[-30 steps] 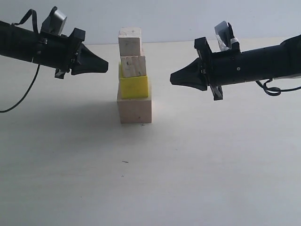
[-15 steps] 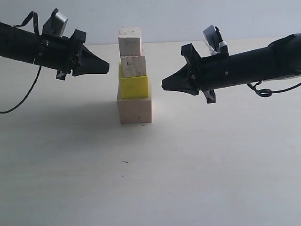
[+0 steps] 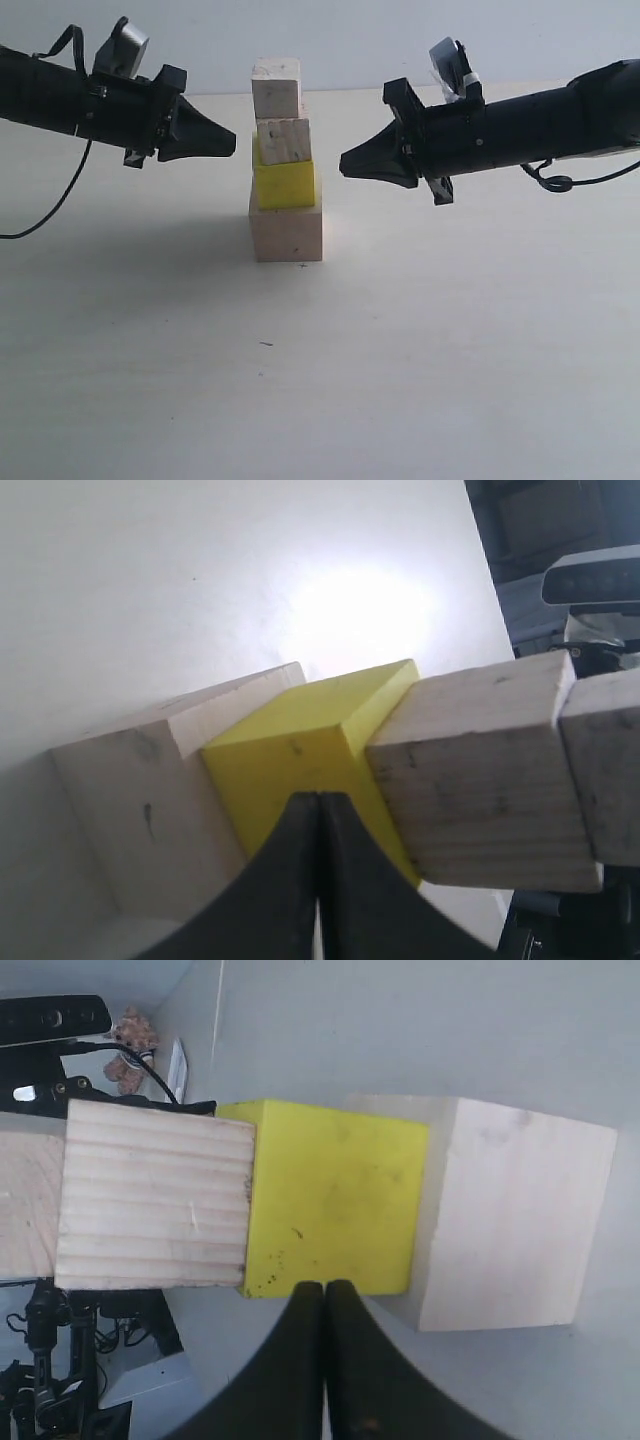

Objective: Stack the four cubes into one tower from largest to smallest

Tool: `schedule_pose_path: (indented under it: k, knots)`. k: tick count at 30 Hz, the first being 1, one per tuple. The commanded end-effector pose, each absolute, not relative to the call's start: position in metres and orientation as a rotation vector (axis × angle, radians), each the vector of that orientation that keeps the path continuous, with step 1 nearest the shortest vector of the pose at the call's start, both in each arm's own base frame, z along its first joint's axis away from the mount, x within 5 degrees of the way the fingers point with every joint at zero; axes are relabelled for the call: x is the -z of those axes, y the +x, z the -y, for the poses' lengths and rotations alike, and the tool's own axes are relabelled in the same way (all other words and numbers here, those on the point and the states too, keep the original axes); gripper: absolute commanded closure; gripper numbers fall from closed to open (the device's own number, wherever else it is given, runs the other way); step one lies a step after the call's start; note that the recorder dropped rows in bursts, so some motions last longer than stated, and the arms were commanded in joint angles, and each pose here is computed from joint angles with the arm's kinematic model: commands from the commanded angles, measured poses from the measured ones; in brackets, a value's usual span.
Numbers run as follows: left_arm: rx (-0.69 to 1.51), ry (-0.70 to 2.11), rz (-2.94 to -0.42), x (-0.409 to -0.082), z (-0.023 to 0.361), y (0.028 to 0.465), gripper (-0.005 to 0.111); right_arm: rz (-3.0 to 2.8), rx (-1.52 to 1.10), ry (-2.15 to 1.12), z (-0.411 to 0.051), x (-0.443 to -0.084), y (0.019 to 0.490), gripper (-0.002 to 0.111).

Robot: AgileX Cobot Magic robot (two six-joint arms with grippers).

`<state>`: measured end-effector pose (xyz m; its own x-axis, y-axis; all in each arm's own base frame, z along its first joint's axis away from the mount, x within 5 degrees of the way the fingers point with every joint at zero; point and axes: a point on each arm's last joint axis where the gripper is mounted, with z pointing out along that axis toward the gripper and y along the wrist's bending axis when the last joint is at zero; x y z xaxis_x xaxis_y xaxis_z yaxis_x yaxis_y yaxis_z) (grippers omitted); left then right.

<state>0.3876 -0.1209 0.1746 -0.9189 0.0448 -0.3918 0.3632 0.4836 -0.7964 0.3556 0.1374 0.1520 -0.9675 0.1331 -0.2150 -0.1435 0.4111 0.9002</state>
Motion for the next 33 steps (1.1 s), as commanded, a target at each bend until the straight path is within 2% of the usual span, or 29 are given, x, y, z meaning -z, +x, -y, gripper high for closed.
schedule_pose_path:
  k: [1, 11, 33]
  knots:
    - [1.404, 0.361, -2.393, -0.178, 0.123, 0.389, 0.107, -2.413, -1.574, -0.019, -0.138, -0.151, 0.357, 0.108]
    - [1.388, 0.362, -2.389, -0.178, 0.122, 0.39, 0.107, -2.451, -1.553, -0.076, -0.153, -0.146, 0.351, 0.108]
    - [1.343, 0.395, -2.382, -0.174, 0.129, 0.398, 0.107, -2.441, -1.568, -0.105, -0.156, -0.148, 0.351, 0.108]
